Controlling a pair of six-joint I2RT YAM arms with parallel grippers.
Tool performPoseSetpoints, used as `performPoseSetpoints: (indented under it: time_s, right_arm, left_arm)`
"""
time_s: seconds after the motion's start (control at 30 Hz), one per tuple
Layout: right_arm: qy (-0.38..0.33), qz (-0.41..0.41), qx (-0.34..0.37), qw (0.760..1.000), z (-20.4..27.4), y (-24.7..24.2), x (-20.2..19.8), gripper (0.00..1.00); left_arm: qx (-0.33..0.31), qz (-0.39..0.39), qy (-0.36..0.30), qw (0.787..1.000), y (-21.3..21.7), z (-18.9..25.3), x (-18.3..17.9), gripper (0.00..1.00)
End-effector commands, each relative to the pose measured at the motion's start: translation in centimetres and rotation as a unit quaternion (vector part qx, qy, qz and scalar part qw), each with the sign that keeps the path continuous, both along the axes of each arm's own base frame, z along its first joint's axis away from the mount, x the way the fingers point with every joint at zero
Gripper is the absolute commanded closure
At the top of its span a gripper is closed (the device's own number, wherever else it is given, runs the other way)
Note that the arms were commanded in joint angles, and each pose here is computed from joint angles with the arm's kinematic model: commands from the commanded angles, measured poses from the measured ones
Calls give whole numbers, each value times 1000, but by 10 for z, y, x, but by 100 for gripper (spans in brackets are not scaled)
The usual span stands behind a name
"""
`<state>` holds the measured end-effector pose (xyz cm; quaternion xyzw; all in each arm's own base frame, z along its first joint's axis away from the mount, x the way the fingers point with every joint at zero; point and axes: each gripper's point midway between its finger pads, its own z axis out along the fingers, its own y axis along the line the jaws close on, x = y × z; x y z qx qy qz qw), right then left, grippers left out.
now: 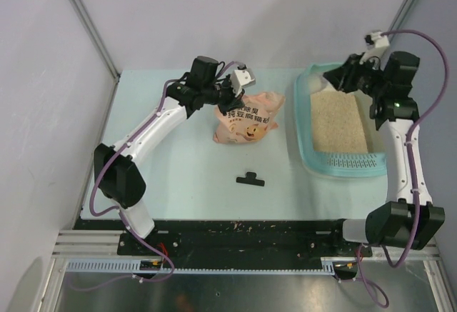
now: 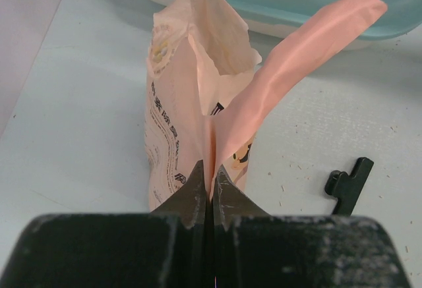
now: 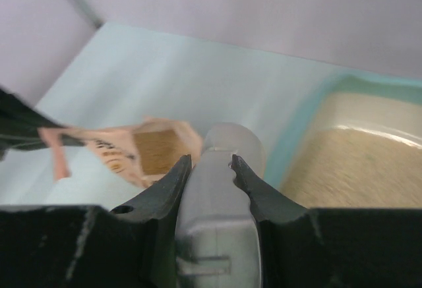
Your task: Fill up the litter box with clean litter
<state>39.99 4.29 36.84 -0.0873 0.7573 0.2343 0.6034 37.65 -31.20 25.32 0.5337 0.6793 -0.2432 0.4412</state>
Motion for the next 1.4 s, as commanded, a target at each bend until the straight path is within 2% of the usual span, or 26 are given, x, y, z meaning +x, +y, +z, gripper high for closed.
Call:
performPoseSetpoints:
  time_s: [0.0,0.3,0.6,0.7,0.73,0.8,0.83,0.97,1.07,1.37]
  right_arm:
    - [-34,144,-12,989,25,69,-12,100]
    - [-7,198,-43,979,0,105,15,100]
    - [32,258,-71,963,-34,133,9,100]
    - [49,203,-95,973,-51,150,28,100]
    - [69,144,-106,981,-63,144,42,100]
    - [81,117,-105,984,-68,158,48,100]
    - [93,66,-107,988,-73,152,57,100]
    - [132,-12,-97,986,-93,148,67,100]
    - [148,-32,-100,983,-105,148,69,100]
    - [192,-15,-130,973,-151,159,57,100]
  left_arm:
    - [-44,-22,-19,999,-8,36,-12,99]
    - [-42,-17,-25,999,-5,39,-15,99]
    - [-45,-13,-37,998,-2,49,-16,99]
    - [-51,-16,-33,998,-2,51,-21,99]
    - [-53,-17,-30,998,-2,52,-23,99]
    - [-58,-20,-24,998,-3,52,-27,99]
    - [-59,-19,-22,998,-2,53,-28,99]
    - [-62,-8,-12,998,0,53,-29,99]
    - [-65,-3,-8,998,1,54,-31,99]
    - [-75,-3,3,997,-2,58,-32,99]
